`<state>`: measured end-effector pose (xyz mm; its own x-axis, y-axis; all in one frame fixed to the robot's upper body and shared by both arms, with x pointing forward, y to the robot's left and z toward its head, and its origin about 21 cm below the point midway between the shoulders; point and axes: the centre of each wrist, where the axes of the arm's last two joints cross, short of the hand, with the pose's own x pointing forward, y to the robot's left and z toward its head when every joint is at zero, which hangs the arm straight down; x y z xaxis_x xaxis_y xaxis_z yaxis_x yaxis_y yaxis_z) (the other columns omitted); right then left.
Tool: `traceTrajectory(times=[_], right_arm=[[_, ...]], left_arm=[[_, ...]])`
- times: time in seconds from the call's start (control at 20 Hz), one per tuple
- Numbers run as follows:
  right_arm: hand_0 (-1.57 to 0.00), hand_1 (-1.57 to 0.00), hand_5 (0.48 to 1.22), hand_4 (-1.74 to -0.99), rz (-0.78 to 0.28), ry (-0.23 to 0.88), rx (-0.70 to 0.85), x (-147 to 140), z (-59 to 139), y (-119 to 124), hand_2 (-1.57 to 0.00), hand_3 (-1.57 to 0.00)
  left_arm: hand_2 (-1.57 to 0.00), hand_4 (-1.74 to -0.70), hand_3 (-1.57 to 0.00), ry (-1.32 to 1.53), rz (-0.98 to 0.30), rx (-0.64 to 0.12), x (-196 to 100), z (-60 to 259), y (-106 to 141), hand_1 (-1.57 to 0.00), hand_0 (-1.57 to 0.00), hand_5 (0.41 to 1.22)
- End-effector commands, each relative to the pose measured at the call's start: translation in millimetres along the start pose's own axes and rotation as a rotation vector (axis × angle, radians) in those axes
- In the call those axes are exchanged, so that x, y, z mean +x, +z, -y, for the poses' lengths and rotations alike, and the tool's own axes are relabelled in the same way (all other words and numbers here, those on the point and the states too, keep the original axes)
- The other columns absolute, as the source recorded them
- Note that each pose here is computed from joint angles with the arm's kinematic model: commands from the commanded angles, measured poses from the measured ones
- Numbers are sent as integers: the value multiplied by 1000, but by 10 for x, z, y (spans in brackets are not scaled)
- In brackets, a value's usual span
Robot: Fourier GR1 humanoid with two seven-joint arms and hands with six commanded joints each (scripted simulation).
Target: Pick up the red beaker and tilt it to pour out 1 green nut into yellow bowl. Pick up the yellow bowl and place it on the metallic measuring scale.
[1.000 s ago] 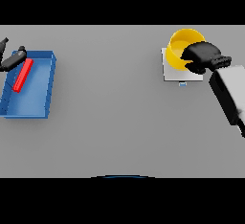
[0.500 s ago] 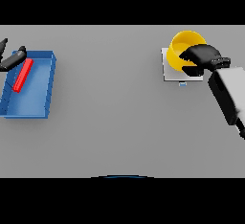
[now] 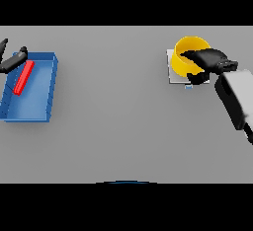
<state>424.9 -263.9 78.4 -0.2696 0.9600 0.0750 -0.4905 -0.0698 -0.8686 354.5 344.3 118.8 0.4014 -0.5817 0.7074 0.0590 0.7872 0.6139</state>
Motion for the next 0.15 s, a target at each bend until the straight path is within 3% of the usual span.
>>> traceTrajectory(times=[0.0,0.1], right_arm=[[-101,-99,798,-1401,-3,8,10,-44,1,20,-78,-67],[-64,-63,779,-1390,-4,2,6,-18,59,13,-50,-42]], left_arm=[[1,-834,1,-9,2,2,-19,-2,5,1,1,759],[1,-833,1,-2,7,1,0,7,0,1,1,760]])
